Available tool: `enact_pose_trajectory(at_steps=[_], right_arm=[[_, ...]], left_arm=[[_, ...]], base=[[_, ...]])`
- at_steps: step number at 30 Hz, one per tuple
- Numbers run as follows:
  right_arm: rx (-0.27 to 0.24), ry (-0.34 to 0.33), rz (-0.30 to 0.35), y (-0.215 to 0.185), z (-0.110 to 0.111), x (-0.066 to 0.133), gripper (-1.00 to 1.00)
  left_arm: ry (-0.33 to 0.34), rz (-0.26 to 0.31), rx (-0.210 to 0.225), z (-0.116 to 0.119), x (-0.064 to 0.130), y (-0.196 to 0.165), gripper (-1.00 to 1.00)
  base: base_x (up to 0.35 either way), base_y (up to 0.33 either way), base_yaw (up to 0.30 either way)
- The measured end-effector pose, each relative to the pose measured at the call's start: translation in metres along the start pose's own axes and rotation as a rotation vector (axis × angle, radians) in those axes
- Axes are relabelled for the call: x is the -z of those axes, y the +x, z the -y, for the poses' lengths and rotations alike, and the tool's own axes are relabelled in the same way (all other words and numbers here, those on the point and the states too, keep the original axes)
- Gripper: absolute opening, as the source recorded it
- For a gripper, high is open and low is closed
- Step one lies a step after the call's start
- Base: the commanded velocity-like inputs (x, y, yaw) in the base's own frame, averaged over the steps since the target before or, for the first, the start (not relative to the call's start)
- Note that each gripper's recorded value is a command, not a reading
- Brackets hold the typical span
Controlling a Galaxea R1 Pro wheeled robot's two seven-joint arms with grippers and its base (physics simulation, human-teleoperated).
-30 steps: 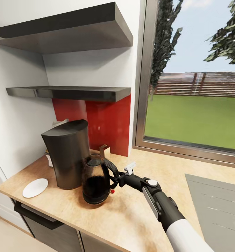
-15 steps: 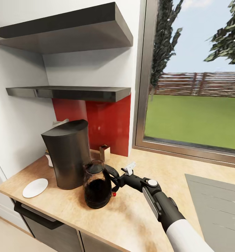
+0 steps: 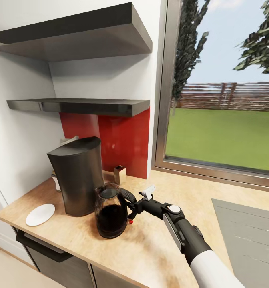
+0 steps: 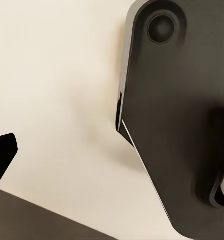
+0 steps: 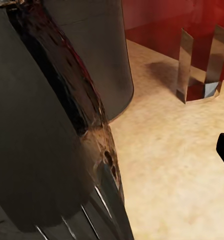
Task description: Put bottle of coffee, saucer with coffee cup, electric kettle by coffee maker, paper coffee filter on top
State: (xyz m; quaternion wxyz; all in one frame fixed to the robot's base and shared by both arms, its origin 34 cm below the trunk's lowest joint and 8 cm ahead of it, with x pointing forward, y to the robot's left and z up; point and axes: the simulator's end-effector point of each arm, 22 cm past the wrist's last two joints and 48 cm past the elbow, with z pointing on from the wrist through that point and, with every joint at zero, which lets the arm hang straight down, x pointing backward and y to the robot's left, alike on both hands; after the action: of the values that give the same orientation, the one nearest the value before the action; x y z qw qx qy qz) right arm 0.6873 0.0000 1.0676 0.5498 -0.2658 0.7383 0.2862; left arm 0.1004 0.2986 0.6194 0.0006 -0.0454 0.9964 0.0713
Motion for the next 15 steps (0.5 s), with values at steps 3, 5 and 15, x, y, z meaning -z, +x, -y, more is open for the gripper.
enact_pose_trajectory(at_steps=[3,5,15], right_arm=[[-0.001,0.000,0.000,0.0004,0.0004,-0.0002,1.00],[-0.001,0.000,0.000,0.0003,0.0004,-0.0003,1.00],[-0.001,0.001,0.001,0.0000,0.0006,-0.0003,1.00]], left_arm=[[0.000,-0.001,0.000,0.0002,0.0000,0.0000,1.00],[0.000,-0.001,0.000,0.0003,0.0000,0.0000,1.00],[-0.001,-0.001,0.001,-0.0001,-0.0001,0.0000,1.00]], base=[[-0.122,-0.063,0.000],[-0.203,-0.132,0.000],[-0.247,-0.161,0.000]])
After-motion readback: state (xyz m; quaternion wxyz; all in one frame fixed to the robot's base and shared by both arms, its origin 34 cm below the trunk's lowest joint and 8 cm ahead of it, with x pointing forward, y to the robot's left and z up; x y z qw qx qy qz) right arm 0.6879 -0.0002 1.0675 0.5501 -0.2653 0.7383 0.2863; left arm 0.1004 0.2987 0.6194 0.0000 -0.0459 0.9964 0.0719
